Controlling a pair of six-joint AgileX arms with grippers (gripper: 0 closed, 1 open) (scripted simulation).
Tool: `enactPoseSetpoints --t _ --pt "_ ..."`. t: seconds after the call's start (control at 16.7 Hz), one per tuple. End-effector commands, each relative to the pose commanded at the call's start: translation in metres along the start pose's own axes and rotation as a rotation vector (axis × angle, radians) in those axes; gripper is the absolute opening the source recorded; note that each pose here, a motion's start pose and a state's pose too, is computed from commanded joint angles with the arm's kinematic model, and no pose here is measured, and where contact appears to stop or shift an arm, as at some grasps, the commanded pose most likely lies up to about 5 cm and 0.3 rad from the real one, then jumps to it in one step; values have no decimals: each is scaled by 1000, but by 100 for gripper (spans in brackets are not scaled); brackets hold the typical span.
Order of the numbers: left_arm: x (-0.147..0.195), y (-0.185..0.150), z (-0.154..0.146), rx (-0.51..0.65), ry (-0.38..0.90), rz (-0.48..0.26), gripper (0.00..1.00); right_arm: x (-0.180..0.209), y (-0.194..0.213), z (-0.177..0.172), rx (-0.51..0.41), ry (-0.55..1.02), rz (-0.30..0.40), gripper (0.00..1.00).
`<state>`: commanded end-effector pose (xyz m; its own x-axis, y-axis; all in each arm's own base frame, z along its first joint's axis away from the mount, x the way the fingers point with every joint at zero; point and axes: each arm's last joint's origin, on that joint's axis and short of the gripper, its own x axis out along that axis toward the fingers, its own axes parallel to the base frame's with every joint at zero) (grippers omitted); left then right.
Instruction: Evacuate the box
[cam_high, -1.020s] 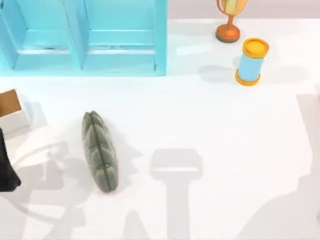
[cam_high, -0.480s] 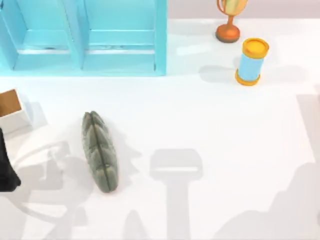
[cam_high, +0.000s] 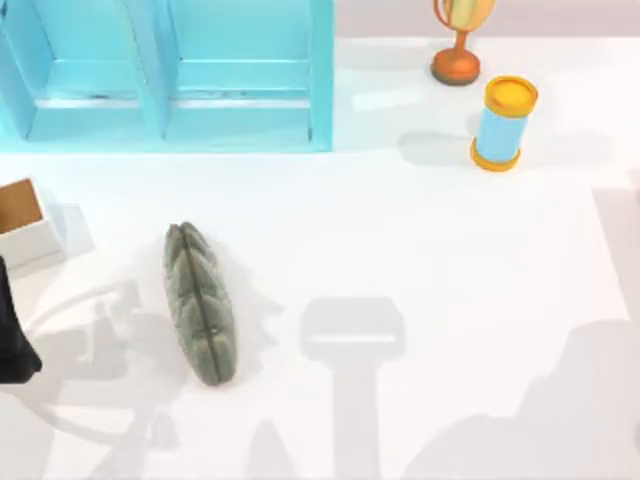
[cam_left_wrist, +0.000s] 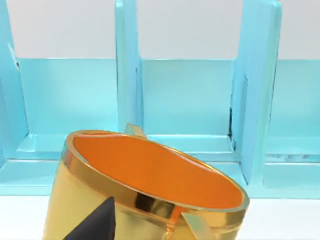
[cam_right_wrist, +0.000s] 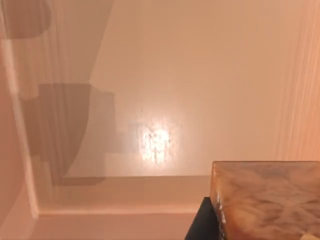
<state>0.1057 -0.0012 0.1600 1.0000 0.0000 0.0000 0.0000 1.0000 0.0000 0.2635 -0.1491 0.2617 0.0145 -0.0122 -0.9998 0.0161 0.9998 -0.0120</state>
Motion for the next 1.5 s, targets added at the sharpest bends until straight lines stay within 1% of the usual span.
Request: enactPoseSetpoints --t 0.18,0.36,0.48,0.66,0.84,0.96,1.08,1.5 --pt "0 0 0 0 0 0 100 3 34 20 -3 -37 -17 0" --pt "0 0 0 0 0 0 100 13 90 40 -16 -65 -19 0" --pt "0 0 0 0 0 0 100 23 135 46 -26 -75 -10 0" --pt "0 0 0 0 0 0 100 43 197 41 -44 -71 11 0" --pt "0 0 0 0 0 0 100 64 237 26 -44 -41 22 0" --pt "0 0 0 0 0 0 100 77 248 19 -25 -13 19 0" --pt "0 0 0 0 0 0 100 85 249 15 -3 10 12 0" --pt "0 0 0 0 0 0 100 89 248 15 4 9 14 0"
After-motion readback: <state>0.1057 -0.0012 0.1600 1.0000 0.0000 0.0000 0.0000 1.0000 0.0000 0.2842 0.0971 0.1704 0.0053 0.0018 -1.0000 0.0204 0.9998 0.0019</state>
